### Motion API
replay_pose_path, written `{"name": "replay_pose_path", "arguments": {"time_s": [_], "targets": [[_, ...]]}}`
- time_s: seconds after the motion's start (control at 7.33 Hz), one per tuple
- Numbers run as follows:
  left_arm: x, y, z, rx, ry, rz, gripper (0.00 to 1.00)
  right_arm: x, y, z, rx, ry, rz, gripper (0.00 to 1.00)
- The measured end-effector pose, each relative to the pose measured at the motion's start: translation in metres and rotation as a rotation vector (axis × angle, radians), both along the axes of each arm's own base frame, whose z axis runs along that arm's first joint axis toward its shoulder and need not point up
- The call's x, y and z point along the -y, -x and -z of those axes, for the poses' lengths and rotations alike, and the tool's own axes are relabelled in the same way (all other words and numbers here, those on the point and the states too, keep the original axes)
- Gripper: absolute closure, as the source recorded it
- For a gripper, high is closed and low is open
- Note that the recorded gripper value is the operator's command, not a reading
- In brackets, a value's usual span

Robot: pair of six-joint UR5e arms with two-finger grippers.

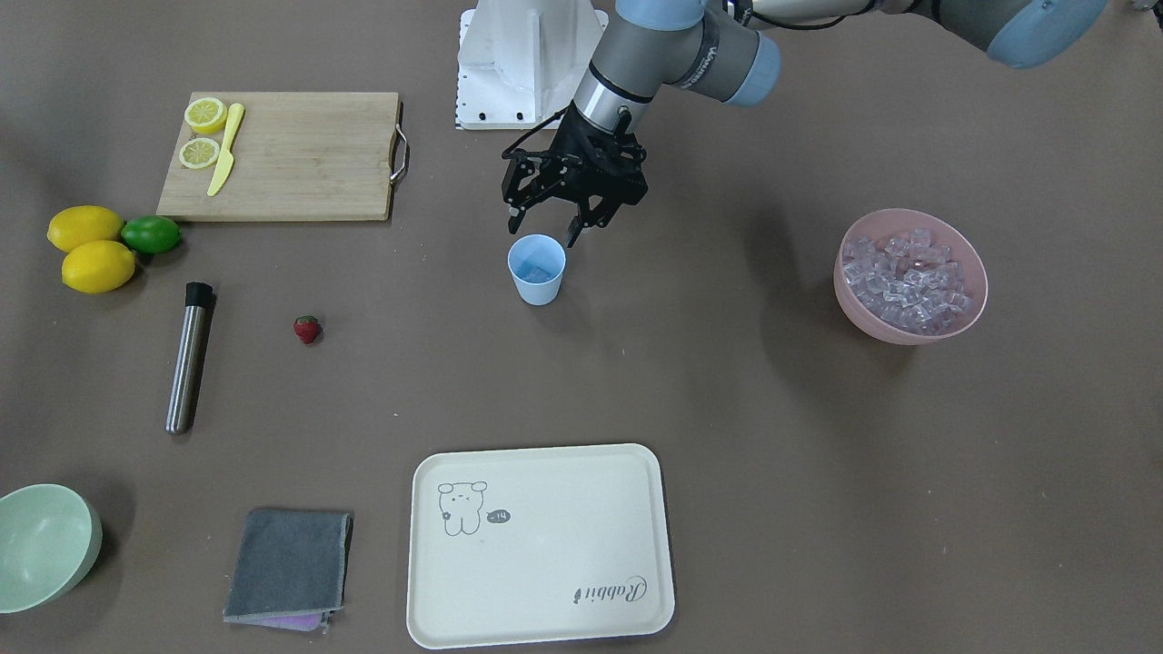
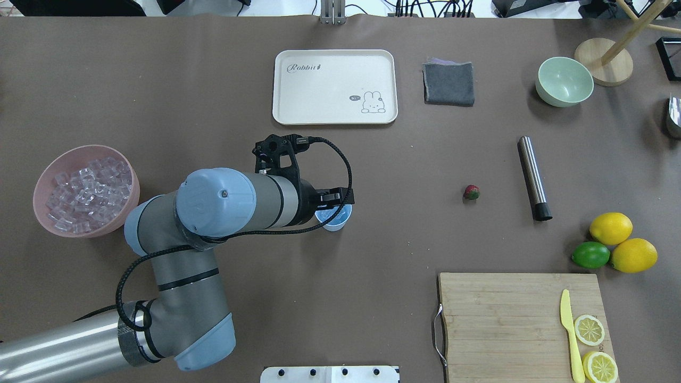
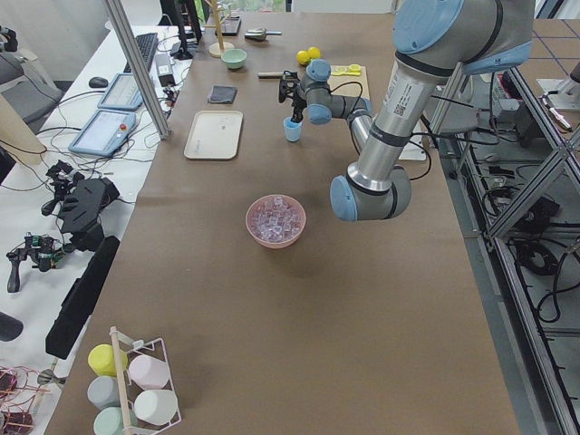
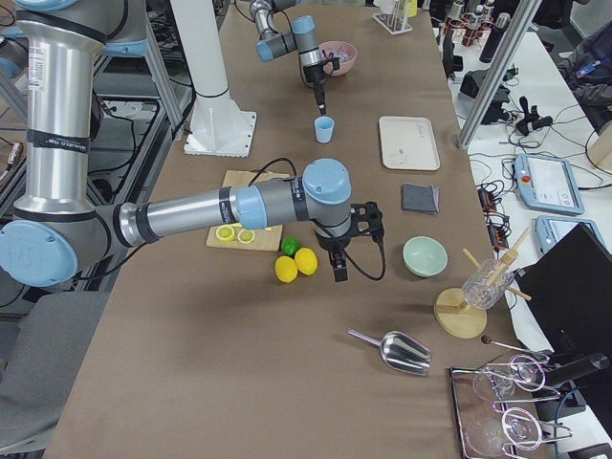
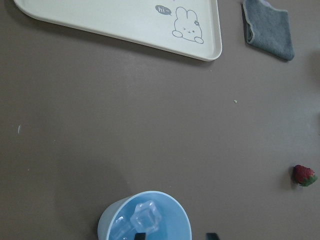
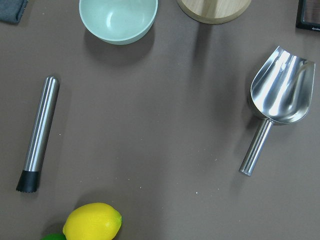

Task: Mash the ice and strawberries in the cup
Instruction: 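Release the ice cube into the cup and withdraw the left arm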

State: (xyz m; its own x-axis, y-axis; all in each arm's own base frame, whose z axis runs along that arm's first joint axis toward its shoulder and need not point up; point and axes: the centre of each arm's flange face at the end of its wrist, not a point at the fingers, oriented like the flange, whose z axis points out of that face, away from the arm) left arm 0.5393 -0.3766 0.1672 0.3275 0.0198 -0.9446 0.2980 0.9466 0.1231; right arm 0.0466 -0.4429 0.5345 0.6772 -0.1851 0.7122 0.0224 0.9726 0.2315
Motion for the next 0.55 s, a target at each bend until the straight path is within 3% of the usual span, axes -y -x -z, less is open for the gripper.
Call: {"name": "replay_pose_path", "arguments": {"time_s": [0.27, 0.55], "targets": [[0.004, 0.027, -0.014, 0.065, -0.037, -0.017, 0.02, 0.003, 0.001, 0.005, 0.003, 0.001, -0.008, 0.00], [0.032, 0.094, -0.028, 0.189, -0.055, -0.081, 0.01, 0.011, 0.010, 0.022, 0.017, 0.025, -0.042, 0.00]]}}
